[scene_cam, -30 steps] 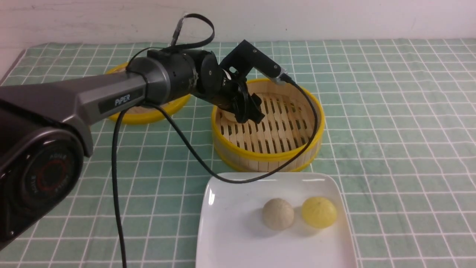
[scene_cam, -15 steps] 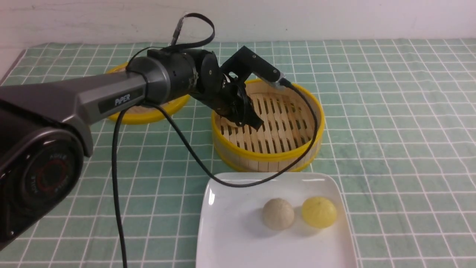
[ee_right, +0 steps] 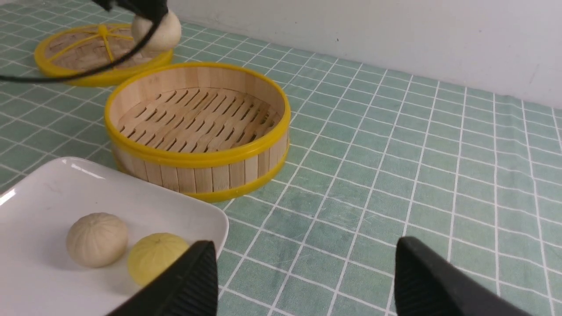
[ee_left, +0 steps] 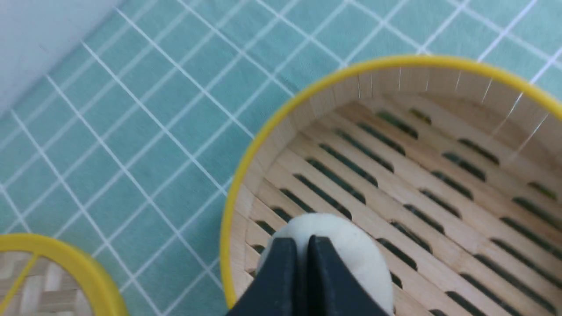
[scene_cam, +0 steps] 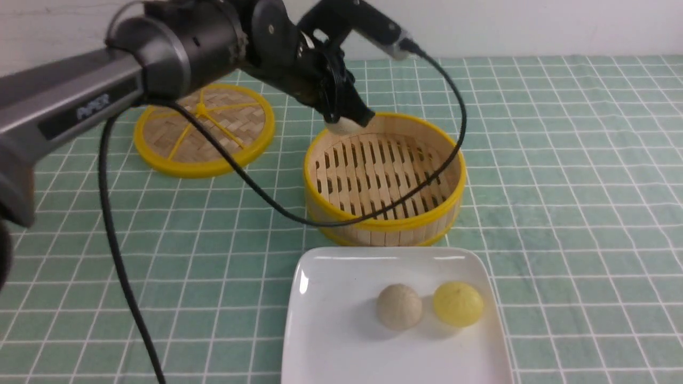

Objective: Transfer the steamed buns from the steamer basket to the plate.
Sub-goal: Use the left arm to put the steamed stuffed bun into the plate

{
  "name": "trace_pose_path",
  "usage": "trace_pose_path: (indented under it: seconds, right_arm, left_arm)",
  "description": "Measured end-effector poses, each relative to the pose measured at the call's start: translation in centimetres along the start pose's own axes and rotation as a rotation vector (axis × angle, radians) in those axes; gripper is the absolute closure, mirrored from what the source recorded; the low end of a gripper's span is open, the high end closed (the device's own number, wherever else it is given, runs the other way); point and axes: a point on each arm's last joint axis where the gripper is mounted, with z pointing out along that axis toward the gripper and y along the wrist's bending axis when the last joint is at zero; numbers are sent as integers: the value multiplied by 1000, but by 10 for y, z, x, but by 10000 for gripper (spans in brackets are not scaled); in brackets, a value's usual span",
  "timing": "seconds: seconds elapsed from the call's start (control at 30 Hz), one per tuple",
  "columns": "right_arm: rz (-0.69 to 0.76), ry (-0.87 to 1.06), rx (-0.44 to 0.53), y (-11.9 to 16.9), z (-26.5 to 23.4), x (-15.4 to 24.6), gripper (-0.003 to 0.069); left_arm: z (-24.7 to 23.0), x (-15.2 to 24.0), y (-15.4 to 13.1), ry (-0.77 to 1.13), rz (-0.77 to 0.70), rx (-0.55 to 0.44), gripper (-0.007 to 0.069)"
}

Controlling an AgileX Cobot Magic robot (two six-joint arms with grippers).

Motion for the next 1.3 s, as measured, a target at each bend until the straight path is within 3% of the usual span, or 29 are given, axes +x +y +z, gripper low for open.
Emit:
trace_pose_path:
  seconds: [0.4, 0.57, 0.63, 0.73, 0.87, 1.07, 1.3]
  right_arm:
    - [7, -6, -3, 0, 0, -1, 132]
    - [21, -6, -9, 1, 0, -1, 132]
    - [24, -6, -10, 1, 0, -1, 132]
    - [27, -11, -11, 1, 0, -1, 132]
    - [27, -13, -11, 1, 0, -1, 132]
    - [27, -13, -11, 1, 0, -1, 137]
    - [27, -13, -11, 1, 0, -1, 143]
  left_arm:
    - [-96, -12, -6, 123, -141, 67, 600]
    - [-127, -5, -15, 250, -222, 144, 600]
    - [-129, -1, -22, 308, -258, 205, 600]
    - [-121, 12, -42, 371, -359, 391, 600]
    - [-107, 33, -60, 437, -428, 524, 599]
    - [-85, 81, -76, 581, -450, 544, 599]
    - [-65, 114, -82, 540, -410, 497, 599]
